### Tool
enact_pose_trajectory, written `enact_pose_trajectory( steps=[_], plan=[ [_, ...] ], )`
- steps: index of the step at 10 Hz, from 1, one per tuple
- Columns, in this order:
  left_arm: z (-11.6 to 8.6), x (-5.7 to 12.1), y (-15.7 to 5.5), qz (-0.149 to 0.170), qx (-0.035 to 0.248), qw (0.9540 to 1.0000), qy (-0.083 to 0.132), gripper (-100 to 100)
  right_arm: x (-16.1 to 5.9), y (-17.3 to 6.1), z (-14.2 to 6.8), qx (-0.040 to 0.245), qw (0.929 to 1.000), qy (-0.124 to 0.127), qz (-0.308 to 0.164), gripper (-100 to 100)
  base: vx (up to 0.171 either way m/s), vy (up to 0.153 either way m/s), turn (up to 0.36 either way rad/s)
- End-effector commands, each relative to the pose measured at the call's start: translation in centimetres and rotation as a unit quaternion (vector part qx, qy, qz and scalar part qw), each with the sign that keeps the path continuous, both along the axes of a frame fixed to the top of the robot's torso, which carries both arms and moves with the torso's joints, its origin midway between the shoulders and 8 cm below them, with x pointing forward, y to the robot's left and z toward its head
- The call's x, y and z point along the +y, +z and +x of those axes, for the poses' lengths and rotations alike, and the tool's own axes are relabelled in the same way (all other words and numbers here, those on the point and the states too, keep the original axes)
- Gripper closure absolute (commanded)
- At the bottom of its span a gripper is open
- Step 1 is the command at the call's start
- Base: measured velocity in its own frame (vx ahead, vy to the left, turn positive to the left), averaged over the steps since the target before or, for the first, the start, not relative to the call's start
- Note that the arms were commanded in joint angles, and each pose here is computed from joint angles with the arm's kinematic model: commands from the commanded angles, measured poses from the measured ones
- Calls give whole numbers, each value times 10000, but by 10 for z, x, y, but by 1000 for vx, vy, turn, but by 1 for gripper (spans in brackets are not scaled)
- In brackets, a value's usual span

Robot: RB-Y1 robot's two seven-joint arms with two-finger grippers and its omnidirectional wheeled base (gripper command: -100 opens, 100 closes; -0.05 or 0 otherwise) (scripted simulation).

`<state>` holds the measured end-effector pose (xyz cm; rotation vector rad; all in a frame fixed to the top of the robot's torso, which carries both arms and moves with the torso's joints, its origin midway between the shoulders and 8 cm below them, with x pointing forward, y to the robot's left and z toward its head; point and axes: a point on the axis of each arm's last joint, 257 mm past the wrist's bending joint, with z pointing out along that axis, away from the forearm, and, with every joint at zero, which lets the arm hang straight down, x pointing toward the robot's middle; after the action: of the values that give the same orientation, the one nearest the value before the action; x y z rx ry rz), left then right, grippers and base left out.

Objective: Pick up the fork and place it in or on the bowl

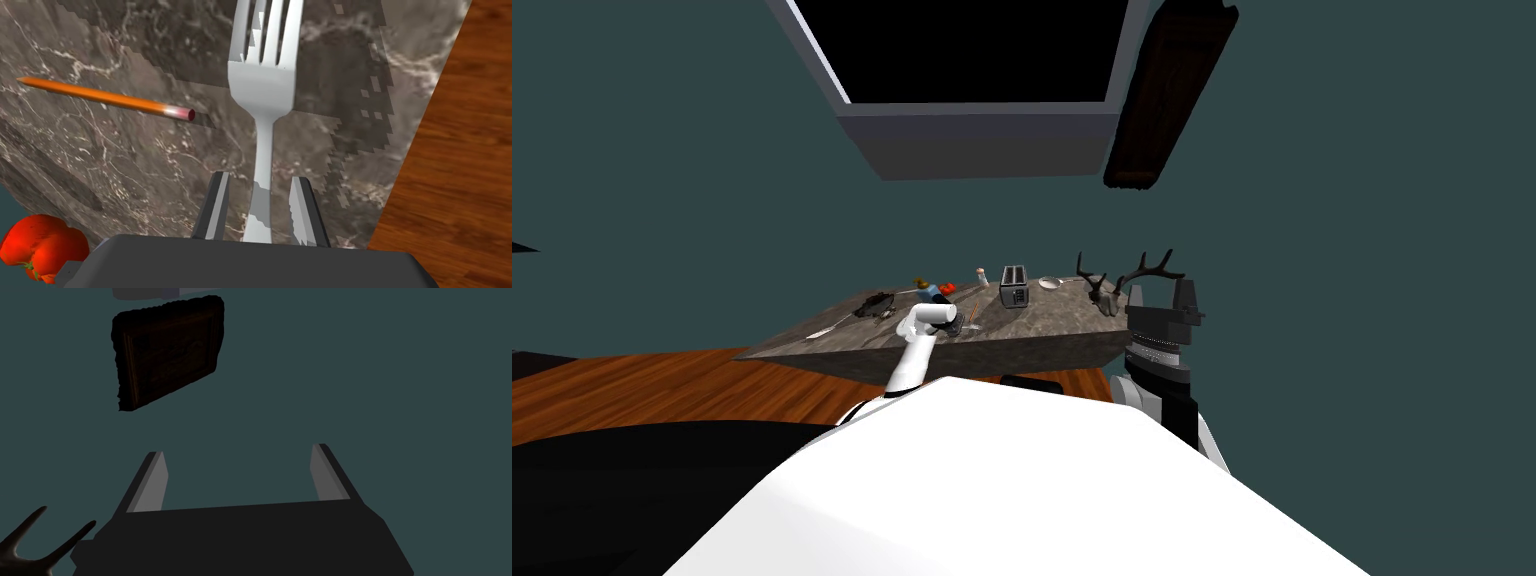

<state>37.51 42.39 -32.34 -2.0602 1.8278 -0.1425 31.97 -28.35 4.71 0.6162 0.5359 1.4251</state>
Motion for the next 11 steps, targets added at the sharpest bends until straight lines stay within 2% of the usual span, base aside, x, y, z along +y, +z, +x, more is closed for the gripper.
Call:
enact_pose_trajectory(
  steps=[1, 6, 11],
  plan=[
    [7, 9, 12, 90, -110, 9999, -11, 100, 0, 0, 0, 0, 10000, 0, 0, 0, -75, 43, 22],
    [22, 32, 47, 285, -366, 9989, -28, 100, 0, 0, 0, 0, 10000, 0, 0, 0, -126, 72, -1],
    [36, 52, 84, 405, -596, 9974, -21, 100, 0, 0, 0, 0, 10000, 0, 0, 0, -78, 68, -26]
  ],
)
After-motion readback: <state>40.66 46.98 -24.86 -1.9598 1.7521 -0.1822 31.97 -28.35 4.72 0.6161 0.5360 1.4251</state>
